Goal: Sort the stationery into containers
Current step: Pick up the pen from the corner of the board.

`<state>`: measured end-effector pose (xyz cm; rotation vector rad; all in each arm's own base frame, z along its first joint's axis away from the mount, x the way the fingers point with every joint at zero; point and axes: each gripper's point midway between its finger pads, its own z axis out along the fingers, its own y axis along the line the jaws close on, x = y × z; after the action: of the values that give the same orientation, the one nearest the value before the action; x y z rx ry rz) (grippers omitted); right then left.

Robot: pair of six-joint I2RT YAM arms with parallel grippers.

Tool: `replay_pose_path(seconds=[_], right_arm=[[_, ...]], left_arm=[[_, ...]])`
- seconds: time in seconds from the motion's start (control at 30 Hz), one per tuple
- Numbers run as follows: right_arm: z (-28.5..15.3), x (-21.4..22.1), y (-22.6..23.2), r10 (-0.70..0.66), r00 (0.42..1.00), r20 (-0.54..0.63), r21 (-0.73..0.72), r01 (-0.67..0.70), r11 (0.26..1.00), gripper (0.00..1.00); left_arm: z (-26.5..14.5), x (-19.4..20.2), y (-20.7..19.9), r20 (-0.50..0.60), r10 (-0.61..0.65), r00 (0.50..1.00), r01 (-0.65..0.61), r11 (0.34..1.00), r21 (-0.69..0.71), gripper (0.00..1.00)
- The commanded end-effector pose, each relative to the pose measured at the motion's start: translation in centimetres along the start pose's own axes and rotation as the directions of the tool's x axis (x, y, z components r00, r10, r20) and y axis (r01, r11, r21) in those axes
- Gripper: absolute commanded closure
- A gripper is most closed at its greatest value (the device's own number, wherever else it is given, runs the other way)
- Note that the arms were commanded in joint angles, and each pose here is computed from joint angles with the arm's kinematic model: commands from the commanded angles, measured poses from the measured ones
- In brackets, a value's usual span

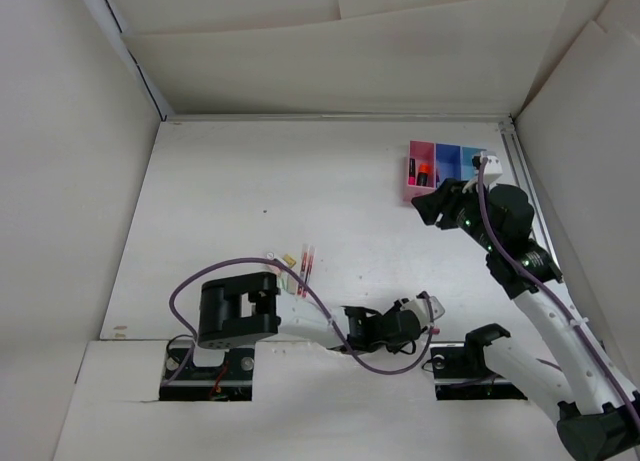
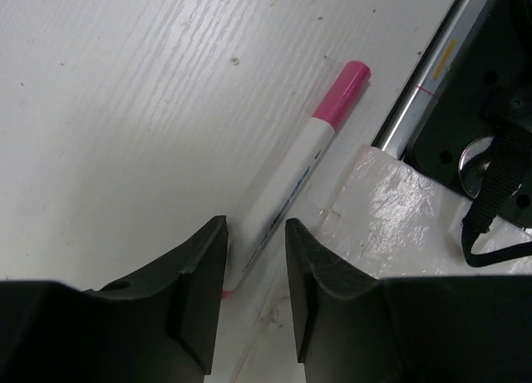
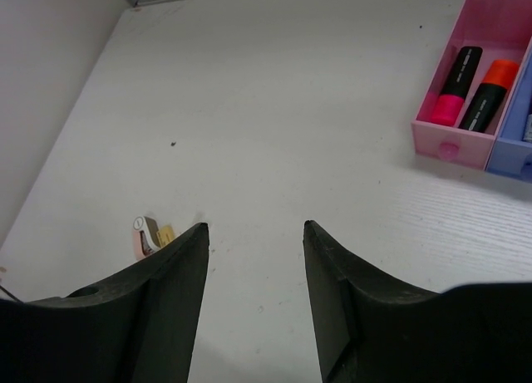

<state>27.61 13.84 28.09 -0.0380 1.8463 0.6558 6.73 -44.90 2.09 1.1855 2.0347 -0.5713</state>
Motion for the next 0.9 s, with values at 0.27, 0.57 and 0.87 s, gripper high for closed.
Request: replay_pose_path(seconds=[0.27,0.57,0.87], right_arm=[[-0.2,-0.4,-0.7,-0.012,1.0,0.016,0.023,0.011,1.0,0.45],[-1.8,0.2,-1.2,-0.007,1.0,-0.001,0.06,0.007,0.998,0.34],[-2.1,1.4,-0.3,0.022,0.999,-0.049,-0.001,-0.022,1.0,0.24]], left_arm=[[-0.5,2.2,2.6,-0.043,0.007,0.999,-0.014,0.988,-0.156,1.0],[-4.6,-0.6,4.2,0.041,-0.133,0.99,0.139,0.964,-0.228,1.0],[-9.2,-8.1,5.8,0.232,-0.357,0.905,0.392,0.911,-0.127,1.0]])
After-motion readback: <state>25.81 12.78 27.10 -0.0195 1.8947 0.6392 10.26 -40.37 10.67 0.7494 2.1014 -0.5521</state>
